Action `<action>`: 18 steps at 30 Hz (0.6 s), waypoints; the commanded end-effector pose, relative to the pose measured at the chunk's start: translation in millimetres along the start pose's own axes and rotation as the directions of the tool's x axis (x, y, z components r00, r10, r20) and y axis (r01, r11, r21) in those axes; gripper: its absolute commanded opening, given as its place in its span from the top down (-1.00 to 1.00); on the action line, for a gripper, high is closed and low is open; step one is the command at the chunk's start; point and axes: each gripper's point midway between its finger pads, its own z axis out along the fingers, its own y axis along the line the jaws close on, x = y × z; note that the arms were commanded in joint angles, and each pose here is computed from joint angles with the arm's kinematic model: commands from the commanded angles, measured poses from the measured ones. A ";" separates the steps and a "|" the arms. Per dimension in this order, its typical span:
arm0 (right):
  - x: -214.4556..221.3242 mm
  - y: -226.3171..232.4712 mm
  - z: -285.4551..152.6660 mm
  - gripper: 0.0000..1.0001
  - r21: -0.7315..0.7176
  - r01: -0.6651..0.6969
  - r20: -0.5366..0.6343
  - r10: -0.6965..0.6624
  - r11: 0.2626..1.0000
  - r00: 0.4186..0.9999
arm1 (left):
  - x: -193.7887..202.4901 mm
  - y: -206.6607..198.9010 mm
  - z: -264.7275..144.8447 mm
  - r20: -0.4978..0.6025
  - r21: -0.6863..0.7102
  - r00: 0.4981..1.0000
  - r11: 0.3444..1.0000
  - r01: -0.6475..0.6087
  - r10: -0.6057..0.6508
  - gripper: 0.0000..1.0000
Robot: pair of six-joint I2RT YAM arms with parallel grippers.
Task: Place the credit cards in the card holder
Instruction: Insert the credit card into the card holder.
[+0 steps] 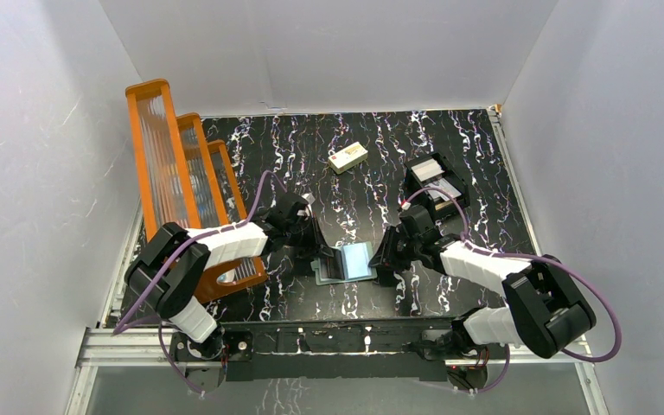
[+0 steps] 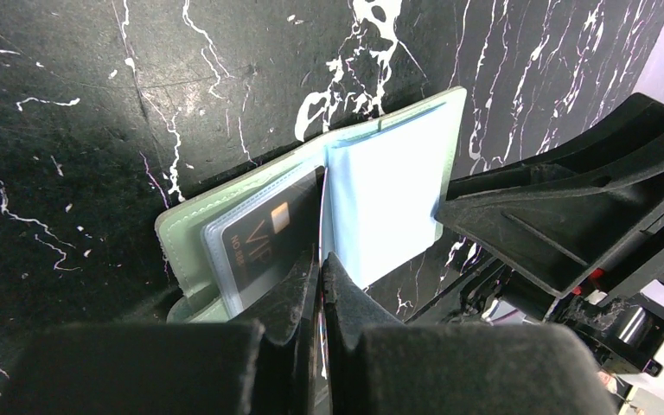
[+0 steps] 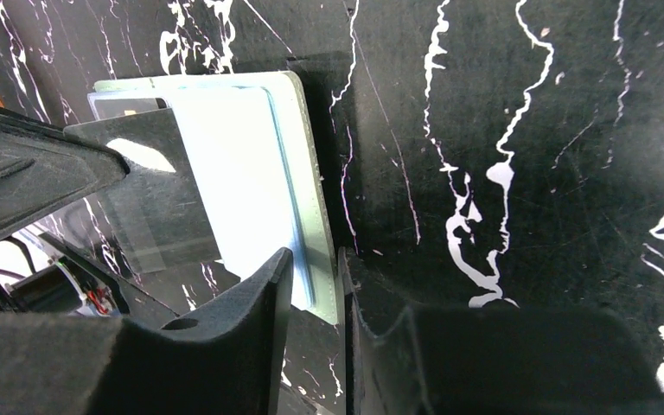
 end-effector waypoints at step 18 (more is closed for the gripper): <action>-2.2 -5.3 -6.7 0.28 0.072 0.009 0.052 -0.013 0.997 0.999 | -14.1 -27.0 -19.0 0.002 0.022 0.998 0.998 -0.063 0.063 1.00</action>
